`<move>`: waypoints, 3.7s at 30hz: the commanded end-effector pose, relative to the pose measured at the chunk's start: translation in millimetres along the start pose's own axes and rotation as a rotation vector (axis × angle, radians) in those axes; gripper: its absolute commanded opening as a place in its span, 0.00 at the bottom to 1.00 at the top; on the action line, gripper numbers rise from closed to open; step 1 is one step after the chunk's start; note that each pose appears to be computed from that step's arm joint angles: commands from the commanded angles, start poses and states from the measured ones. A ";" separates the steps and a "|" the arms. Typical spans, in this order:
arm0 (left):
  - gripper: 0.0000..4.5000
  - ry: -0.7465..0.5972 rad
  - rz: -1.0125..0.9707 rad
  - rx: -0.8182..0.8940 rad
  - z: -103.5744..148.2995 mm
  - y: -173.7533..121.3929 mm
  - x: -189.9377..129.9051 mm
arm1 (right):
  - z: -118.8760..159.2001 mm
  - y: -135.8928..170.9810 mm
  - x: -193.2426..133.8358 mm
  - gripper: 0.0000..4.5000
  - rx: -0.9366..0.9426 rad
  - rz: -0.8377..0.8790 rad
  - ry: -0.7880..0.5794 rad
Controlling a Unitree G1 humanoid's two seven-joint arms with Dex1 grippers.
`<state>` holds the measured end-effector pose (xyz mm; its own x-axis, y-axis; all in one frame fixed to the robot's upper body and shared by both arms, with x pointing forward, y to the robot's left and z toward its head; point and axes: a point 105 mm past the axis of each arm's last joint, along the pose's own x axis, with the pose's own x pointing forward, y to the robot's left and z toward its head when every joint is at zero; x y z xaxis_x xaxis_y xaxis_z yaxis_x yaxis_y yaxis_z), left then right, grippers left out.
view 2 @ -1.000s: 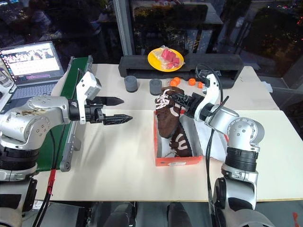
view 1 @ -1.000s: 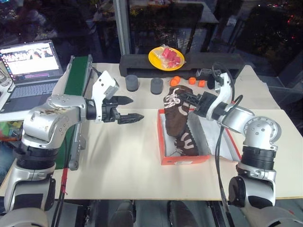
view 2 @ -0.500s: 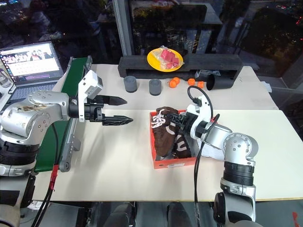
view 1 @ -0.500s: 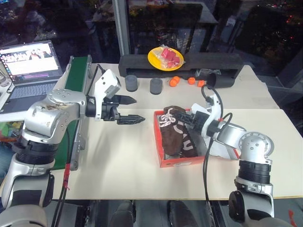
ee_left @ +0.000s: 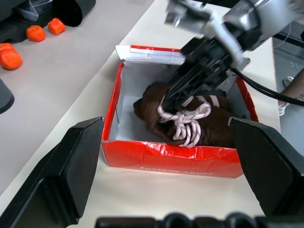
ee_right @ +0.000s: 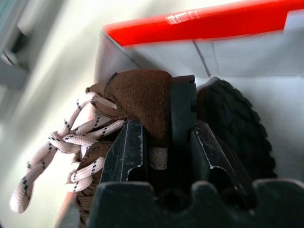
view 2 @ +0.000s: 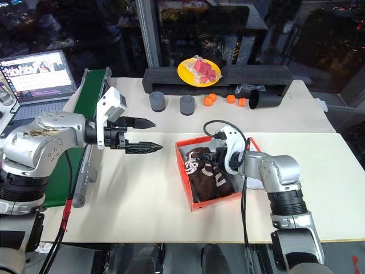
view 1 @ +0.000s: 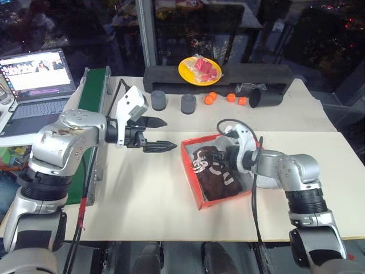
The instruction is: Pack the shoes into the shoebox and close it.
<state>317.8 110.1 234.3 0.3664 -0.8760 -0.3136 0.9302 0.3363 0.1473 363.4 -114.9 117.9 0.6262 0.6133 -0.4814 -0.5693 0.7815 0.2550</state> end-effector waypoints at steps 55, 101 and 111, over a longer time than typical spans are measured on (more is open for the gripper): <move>1.00 0.130 -0.338 0.291 -10.3 0.7 50.4 | -70.4 4.7 -170.1 0.02 0.255 -0.170 -0.220; 1.00 -0.017 -0.112 0.298 29.3 25.0 39.9 | -5.0 19.1 -124.5 0.02 0.286 0.192 -0.608; 1.00 0.001 -0.094 0.257 9.1 17.0 45.0 | 10.0 -9.1 -43.6 0.02 -0.073 -0.043 -0.237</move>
<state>352.9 75.2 219.5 0.2624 -0.8942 -0.3627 0.9396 0.1512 0.3070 335.6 -146.4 162.9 0.7480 0.6321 -0.2021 -0.5908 0.7730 0.2311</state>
